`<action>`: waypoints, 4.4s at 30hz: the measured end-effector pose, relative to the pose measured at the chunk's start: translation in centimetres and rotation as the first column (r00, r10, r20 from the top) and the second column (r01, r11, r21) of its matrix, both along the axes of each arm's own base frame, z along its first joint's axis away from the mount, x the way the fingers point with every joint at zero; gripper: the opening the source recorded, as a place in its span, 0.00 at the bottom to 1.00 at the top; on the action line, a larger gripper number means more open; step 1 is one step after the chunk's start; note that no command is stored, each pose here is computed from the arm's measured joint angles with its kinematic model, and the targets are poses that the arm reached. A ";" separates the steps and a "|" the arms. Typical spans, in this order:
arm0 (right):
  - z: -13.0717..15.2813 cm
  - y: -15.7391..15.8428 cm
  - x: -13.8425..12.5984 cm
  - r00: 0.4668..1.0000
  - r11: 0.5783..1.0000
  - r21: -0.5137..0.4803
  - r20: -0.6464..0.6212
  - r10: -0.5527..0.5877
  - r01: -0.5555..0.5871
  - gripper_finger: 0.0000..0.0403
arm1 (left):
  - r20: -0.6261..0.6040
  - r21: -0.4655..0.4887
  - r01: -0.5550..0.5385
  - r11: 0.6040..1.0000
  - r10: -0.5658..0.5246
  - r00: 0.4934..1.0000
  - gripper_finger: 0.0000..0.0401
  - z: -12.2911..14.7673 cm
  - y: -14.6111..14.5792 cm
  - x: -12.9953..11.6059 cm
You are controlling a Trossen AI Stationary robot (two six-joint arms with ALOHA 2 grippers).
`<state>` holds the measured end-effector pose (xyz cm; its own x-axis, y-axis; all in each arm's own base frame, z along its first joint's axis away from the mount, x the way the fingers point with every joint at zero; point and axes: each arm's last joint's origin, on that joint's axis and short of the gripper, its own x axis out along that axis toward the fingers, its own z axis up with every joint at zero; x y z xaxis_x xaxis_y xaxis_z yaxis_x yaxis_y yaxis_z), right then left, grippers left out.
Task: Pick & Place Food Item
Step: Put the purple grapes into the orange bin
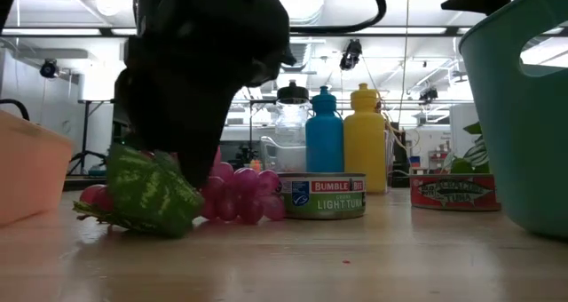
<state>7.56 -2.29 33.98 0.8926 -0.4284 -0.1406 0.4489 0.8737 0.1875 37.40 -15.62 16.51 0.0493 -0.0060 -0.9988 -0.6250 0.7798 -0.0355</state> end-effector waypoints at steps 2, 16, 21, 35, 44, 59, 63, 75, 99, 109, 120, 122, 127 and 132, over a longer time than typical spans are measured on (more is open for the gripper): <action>0.0 0.0 0.0 1.000 1.000 0.000 0.000 0.001 -0.001 0.82 | 0.009 -0.004 0.002 1.000 -0.002 1.000 0.82 -0.4 0.0 0.1; 0.0 0.0 0.0 1.000 1.000 0.000 0.000 0.001 -0.001 0.82 | 0.004 -0.072 -0.018 0.997 0.019 1.000 0.78 -2.4 0.8 0.0; 0.0 0.0 0.0 1.000 1.000 0.000 0.000 0.001 -0.001 0.82 | 0.008 -0.079 -0.017 0.997 0.018 1.000 0.65 -2.4 0.8 0.0; 0.0 0.0 0.0 1.000 1.000 0.000 0.000 0.001 -0.001 0.82 | 0.031 -0.107 -0.014 0.994 0.017 0.999 0.37 -1.8 0.7 0.1; 0.0 0.0 0.0 1.000 1.000 0.000 0.000 0.000 0.000 0.82 | 0.031 -0.117 -0.016 0.993 0.020 0.999 0.36 -0.6 0.9 -0.2; 0.0 0.0 0.0 1.000 1.000 0.000 0.001 0.000 0.000 0.82 | 0.059 -0.100 -0.087 0.991 0.093 0.994 0.36 7.9 2.5 -4.6; 0.0 0.0 0.0 1.000 1.000 0.000 0.000 0.000 0.000 0.82 | 0.071 -0.108 -0.114 0.988 0.122 0.990 0.36 9.9 2.0 -6.2; 0.0 0.0 0.0 1.000 1.000 0.000 0.000 0.000 0.000 0.82 | 0.104 -0.040 -0.150 0.988 0.153 0.983 0.36 11.3 -2.2 -10.2; 0.0 0.0 0.0 1.000 1.000 0.000 0.000 0.000 0.000 0.82 | 0.133 -0.093 -0.171 0.981 0.182 0.974 0.36 6.5 -7.8 -14.7; 0.0 0.0 0.0 1.000 1.000 0.000 0.001 0.000 0.000 0.82 | 0.112 -0.163 -0.212 0.963 0.232 0.966 0.36 4.4 -8.5 -15.5; 0.0 0.0 0.0 1.000 1.000 0.000 0.000 0.000 0.000 0.82 | 0.071 -0.156 -0.245 0.957 0.258 0.963 0.36 2.1 -8.2 -16.4; 0.0 0.0 0.0 1.000 1.000 0.000 0.000 0.001 -0.001 0.82 | 0.077 -0.174 -0.243 0.954 0.259 0.963 0.36 2.2 -8.3 -16.3; 0.0 0.0 0.0 1.000 1.000 0.000 0.000 0.001 -0.001 0.82 | 0.078 -0.177 -0.243 0.954 0.260 0.963 0.36 2.3 -8.3 -16.4; 0.0 0.0 0.0 1.000 1.000 0.000 0.000 0.000 0.000 0.82 | 0.082 -0.183 -0.243 0.953 0.261 0.962 0.39 2.5 -8.2 -16.4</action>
<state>7.56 -2.29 33.99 0.8927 -0.4282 -0.1402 0.4486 0.8738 0.1876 20.98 -23.83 19.04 0.1741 -0.1484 -0.9735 -0.7860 0.5745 -0.2282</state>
